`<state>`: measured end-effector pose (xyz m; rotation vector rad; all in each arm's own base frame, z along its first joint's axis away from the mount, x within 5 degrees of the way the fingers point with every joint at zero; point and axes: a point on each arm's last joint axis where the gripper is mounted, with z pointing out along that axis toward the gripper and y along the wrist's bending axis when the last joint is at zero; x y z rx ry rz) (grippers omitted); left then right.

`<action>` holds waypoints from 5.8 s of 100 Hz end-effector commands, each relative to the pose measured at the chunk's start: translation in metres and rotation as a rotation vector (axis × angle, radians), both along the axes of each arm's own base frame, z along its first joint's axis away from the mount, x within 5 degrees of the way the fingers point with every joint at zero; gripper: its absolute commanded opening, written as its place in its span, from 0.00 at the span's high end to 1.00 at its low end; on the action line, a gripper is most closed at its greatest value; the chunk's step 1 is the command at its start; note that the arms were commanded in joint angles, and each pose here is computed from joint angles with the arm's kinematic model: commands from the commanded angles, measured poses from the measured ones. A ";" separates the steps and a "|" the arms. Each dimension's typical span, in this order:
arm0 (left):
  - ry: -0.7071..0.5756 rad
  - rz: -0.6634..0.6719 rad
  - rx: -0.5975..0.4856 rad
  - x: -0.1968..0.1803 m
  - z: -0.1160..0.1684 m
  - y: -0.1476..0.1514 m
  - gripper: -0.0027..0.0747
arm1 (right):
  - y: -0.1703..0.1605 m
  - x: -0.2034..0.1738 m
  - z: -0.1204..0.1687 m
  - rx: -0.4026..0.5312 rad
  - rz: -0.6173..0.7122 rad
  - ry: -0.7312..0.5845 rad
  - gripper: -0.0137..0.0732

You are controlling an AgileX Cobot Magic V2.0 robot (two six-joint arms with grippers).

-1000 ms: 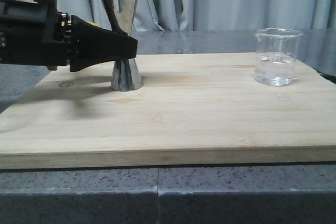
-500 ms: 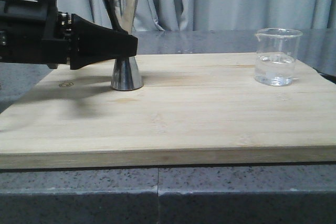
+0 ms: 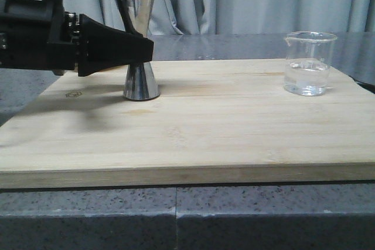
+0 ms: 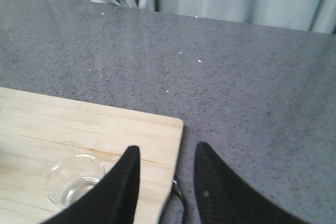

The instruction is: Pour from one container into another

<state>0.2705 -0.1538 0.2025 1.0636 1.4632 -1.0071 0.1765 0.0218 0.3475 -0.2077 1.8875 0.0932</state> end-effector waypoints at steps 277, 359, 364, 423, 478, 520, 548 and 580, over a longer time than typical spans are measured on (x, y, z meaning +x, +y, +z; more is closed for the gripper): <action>-0.108 -0.082 -0.253 -0.014 0.053 -0.002 0.99 | 0.062 0.016 -0.149 0.060 0.132 -0.423 0.33; -0.108 -0.089 -0.248 -0.015 0.053 -0.002 0.99 | 0.070 0.040 -0.149 0.066 0.113 -0.410 0.39; -0.108 -0.089 -0.248 -0.015 0.053 -0.002 0.99 | 0.070 0.040 -0.149 0.066 0.113 -0.410 0.42; -0.109 -0.094 -0.243 -0.015 0.052 -0.002 0.99 | 0.070 0.040 -0.149 0.066 0.113 -0.410 0.56; -0.109 -0.094 -0.243 -0.015 0.052 -0.002 0.99 | 0.069 0.039 -0.146 0.073 0.109 -0.435 0.62; -0.107 -0.094 -0.244 -0.015 0.052 -0.002 0.99 | 0.074 0.048 -0.129 0.099 0.114 -0.482 0.62; -0.105 -0.095 -0.244 -0.016 0.052 -0.003 0.99 | 0.086 0.058 -0.094 0.077 0.177 -0.494 0.62; -0.100 -0.141 -0.247 -0.023 0.052 -0.014 0.99 | 0.100 0.065 -0.049 0.029 0.282 -0.515 0.62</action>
